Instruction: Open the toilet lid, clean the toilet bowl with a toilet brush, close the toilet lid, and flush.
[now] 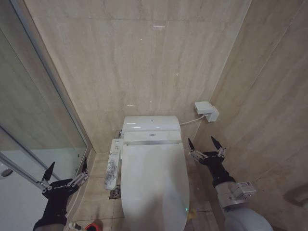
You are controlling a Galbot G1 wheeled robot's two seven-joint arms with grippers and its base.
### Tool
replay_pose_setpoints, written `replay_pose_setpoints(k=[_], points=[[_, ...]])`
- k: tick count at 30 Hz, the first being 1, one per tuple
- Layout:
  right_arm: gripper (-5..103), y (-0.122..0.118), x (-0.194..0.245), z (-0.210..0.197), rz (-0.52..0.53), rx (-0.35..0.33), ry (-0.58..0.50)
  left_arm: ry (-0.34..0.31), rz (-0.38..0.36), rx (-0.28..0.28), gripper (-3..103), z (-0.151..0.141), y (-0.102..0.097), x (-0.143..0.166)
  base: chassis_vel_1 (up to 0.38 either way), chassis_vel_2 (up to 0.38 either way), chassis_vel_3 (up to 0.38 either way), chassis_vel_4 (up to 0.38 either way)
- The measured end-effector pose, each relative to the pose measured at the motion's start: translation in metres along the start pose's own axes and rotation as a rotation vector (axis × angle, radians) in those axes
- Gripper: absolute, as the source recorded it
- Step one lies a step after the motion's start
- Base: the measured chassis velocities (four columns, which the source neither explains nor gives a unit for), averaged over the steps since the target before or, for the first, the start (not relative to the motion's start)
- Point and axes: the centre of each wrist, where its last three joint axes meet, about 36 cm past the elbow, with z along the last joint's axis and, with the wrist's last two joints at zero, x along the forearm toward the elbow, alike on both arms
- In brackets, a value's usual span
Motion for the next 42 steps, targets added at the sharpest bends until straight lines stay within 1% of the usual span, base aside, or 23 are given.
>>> replay_pose_setpoints(k=[3, 6, 10, 13, 15, 17, 18, 20, 23, 42], points=[[100, 0.000, 0.000, 0.000, 0.000, 0.000, 0.000, 0.015, 0.007, 0.002, 100, 0.002, -0.004, 0.004, 0.000, 0.000, 0.000, 0.000], [100, 0.000, 0.000, 0.000, 0.000, 0.000, 0.000, 0.016, 0.013, 0.001, 100, 0.003, -0.008, 0.006, 0.000, 0.000, 0.000, 0.000], [100, 0.000, 0.000, 0.000, 0.000, 0.000, 0.000, 0.020, 0.019, -0.014, 100, 0.005, -0.010, 0.010, 0.000, 0.000, 0.000, 0.000], [100, 0.000, 0.000, 0.000, 0.000, 0.000, 0.000, -0.003, 0.025, -0.055, 100, 0.005, -0.005, 0.010, 0.000, 0.000, 0.000, 0.000], [100, 0.000, 0.000, 0.000, 0.000, 0.000, 0.000, -0.012, 0.032, -0.064, 100, 0.005, -0.004, 0.010, 0.000, 0.000, 0.000, 0.000], [100, 0.000, 0.000, 0.000, 0.000, 0.000, 0.000, -0.035, 0.060, -0.080, 100, 0.005, -0.003, 0.010, 0.000, 0.000, 0.000, 0.000], [100, 0.000, 0.000, 0.000, 0.000, 0.000, 0.000, -0.035, 0.060, -0.080, 100, 0.005, -0.003, 0.010, 0.000, 0.000, 0.000, 0.000], [100, 0.000, 0.000, 0.000, 0.000, 0.000, 0.000, -0.051, 0.083, -0.095, 100, 0.005, -0.003, 0.010, 0.000, 0.000, 0.000, 0.000], [100, 0.000, 0.000, 0.000, 0.000, 0.000, 0.000, -0.057, 0.095, -0.099, 100, 0.005, -0.003, 0.010, 0.000, 0.000, 0.000, 0.000], [100, 0.000, 0.000, 0.000, 0.000, 0.000, 0.000, -0.051, 0.094, -0.103, 100, 0.006, -0.002, 0.010, 0.000, 0.000, 0.000, 0.000]])
